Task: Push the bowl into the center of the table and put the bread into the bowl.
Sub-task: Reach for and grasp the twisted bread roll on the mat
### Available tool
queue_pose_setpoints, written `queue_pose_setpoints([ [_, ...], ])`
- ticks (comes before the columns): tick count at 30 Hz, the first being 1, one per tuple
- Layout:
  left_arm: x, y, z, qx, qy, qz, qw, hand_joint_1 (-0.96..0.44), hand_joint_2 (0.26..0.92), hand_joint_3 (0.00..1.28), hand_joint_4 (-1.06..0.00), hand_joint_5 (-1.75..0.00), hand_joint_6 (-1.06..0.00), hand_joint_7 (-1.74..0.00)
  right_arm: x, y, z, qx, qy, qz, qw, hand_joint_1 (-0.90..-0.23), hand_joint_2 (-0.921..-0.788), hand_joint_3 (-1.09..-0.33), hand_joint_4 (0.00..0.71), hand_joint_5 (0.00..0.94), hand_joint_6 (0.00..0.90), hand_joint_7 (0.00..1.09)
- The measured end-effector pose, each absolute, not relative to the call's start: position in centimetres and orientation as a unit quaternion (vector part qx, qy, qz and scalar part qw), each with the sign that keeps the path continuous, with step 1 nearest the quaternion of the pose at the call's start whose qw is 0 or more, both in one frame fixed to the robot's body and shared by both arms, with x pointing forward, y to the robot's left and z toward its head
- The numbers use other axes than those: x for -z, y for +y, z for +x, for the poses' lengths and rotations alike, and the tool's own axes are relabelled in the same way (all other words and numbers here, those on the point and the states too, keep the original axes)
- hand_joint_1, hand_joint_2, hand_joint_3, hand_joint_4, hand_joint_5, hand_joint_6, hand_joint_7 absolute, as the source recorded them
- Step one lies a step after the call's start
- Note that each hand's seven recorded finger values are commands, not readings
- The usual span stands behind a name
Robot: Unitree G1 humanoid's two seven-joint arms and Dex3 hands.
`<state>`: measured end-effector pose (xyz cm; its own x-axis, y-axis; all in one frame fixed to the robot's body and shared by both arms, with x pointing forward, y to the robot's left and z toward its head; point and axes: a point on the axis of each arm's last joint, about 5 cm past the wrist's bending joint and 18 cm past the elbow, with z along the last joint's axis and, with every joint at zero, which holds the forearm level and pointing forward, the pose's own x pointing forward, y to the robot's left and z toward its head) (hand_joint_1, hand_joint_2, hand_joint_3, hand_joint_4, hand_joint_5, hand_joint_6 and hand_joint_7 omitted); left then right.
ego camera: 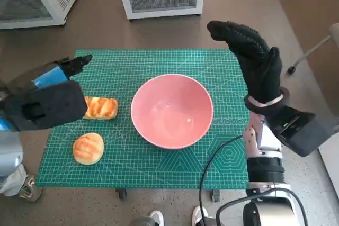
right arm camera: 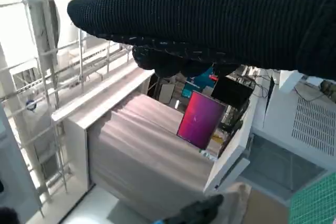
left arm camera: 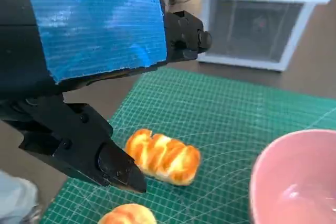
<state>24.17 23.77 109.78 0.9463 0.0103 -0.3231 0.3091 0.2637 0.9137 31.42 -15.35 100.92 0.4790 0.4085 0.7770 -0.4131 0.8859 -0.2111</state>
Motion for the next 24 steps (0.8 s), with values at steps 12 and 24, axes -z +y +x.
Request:
queue_pose_setpoints([
  [12, -107.5, 23.3, 26.4, 0.099, 0.183, 0.624, 0.753, -0.07, 0.672, 0.02, 0.00, 0.00, -0.14, -0.02, -101.1, -15.6, 31.3, -0.238, -0.451, -0.002, 0.860, -0.740, -0.921, -0.825, 0.194, 0.002, 0.093, 0.40],
  [24, -104.7, 23.3, 28.8, 0.114, 0.227, 0.627, 0.736, -0.10, 0.684, 0.02, -0.01, 0.00, -0.15, -0.01, -101.2, -15.9, 31.2, -0.236, -0.450, -0.004, 0.861, -0.735, -0.921, -0.829, 0.204, 0.006, 0.083, 0.43],
])
